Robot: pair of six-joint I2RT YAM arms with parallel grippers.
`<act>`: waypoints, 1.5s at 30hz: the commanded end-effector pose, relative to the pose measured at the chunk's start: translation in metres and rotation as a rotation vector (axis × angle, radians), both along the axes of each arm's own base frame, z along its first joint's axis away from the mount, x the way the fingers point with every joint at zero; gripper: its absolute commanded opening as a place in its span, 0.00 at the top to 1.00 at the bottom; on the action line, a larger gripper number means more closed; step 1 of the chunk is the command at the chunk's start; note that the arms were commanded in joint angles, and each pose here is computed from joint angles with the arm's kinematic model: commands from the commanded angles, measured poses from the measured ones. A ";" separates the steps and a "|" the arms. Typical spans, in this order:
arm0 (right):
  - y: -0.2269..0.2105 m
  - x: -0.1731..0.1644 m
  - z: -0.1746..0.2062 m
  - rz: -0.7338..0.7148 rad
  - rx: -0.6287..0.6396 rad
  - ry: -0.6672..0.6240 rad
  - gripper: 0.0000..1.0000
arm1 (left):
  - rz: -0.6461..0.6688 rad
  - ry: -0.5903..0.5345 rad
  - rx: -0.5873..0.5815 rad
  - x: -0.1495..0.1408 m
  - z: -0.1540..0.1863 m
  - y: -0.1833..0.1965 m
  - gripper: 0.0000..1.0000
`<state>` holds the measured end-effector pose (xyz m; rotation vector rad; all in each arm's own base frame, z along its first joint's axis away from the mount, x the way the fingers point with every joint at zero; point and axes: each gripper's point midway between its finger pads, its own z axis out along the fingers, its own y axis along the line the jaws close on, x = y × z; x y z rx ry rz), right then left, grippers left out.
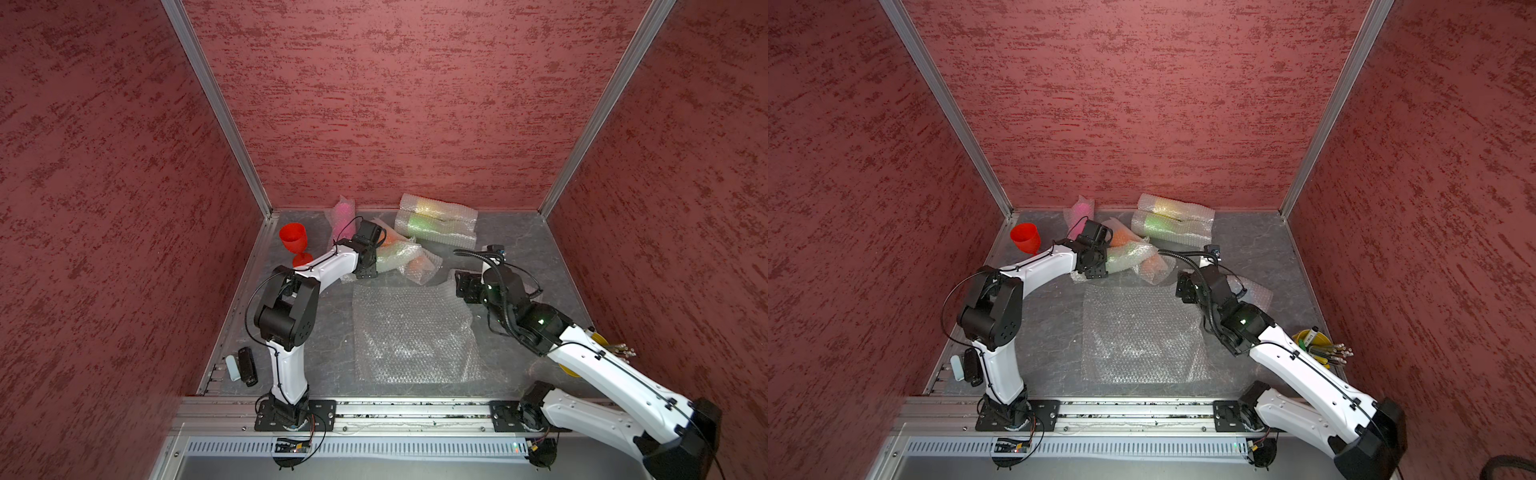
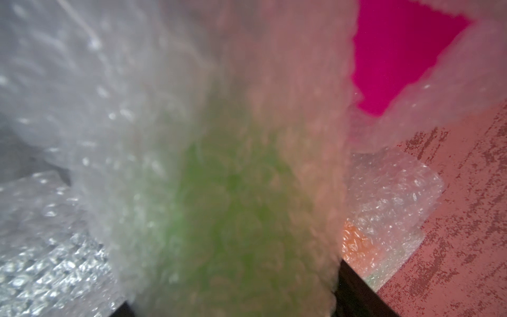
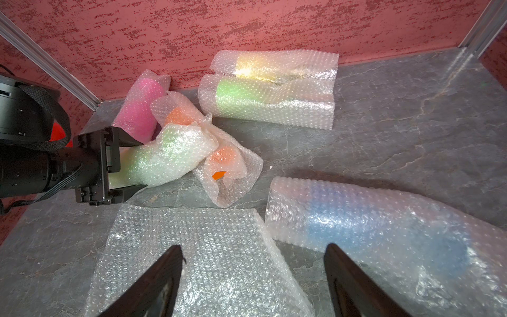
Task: Unpack wine glasses from bubble wrap
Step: Pick up the bubble wrap from the center of the board.
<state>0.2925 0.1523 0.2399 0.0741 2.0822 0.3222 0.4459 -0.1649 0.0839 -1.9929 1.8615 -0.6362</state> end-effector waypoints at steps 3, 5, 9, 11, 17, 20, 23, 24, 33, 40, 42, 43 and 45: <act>-0.009 0.001 0.017 -0.039 0.007 -0.041 0.18 | -0.024 -0.058 0.019 -0.005 0.030 0.009 0.23; -0.011 0.000 0.020 -0.044 0.005 -0.046 0.18 | -0.032 -0.080 0.025 -0.007 0.041 0.012 0.23; -0.015 -0.002 0.025 -0.053 0.005 -0.056 0.18 | -0.067 -0.139 0.050 -0.008 0.066 0.017 0.23; -0.016 -0.003 0.026 -0.054 0.003 -0.055 0.17 | -0.089 -0.159 0.063 -0.010 0.078 0.018 0.23; -0.023 -0.006 0.034 -0.069 -0.009 -0.067 0.18 | -0.181 -0.241 0.134 -0.023 0.115 0.025 0.24; -0.026 -0.008 0.040 -0.069 -0.015 -0.075 0.18 | -0.298 -0.327 0.182 -0.027 0.137 0.022 0.27; -0.029 -0.011 0.047 -0.066 -0.023 -0.080 0.18 | -0.481 -0.423 0.235 -0.032 0.161 0.010 0.30; -0.029 -0.012 0.048 -0.065 -0.024 -0.081 0.18 | -0.540 -0.440 0.256 -0.036 0.167 0.006 0.31; -0.025 -0.023 0.054 0.004 -0.010 -0.071 0.18 | -1.192 -0.659 0.331 -0.098 0.205 -0.061 0.30; 0.005 -0.034 0.027 0.146 0.086 0.016 0.19 | -1.560 -0.751 0.197 -0.150 0.194 -0.116 0.30; 0.015 -0.039 0.018 0.192 0.129 0.040 0.20 | -1.617 -0.783 0.118 -0.162 0.189 -0.131 0.31; 0.020 -0.042 0.014 0.214 0.149 0.052 0.20 | -1.644 -0.803 0.103 -0.169 0.187 -0.139 0.30; 0.027 -0.048 0.007 0.257 0.192 0.071 0.21 | -1.662 -0.815 0.088 -0.177 0.180 -0.147 0.30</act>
